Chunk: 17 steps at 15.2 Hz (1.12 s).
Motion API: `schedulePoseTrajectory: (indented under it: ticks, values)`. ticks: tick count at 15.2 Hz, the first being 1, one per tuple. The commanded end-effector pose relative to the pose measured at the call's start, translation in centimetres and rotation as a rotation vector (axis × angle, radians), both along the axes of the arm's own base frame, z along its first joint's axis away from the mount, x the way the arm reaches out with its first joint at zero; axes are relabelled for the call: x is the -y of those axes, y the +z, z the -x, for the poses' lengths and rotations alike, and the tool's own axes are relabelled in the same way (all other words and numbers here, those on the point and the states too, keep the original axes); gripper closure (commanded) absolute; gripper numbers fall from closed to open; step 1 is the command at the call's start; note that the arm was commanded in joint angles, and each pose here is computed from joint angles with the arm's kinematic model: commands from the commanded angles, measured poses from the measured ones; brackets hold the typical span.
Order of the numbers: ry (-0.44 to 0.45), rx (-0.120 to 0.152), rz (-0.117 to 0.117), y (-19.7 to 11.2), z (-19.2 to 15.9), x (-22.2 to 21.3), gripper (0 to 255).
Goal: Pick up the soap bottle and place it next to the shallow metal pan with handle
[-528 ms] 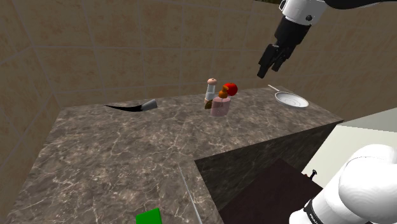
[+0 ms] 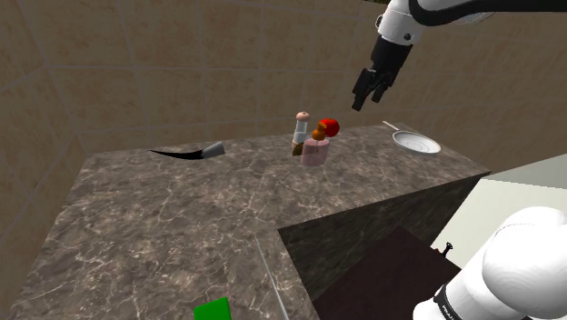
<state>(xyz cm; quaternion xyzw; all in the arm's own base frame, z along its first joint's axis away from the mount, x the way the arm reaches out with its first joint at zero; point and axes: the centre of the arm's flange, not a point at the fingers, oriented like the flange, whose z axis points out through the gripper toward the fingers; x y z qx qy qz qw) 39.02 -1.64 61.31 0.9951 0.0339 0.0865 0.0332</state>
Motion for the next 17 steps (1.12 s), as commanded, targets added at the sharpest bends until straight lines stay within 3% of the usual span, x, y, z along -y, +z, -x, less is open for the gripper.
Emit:
schedulePoseTrajectory:
  ticks: [1,17]
  values:
    - [0.003,-0.014,-0.004,-1.4,-2.4,1.3,0]
    - [0.023,-0.124,-0.041,-11.1,-20.2,11.3,0]
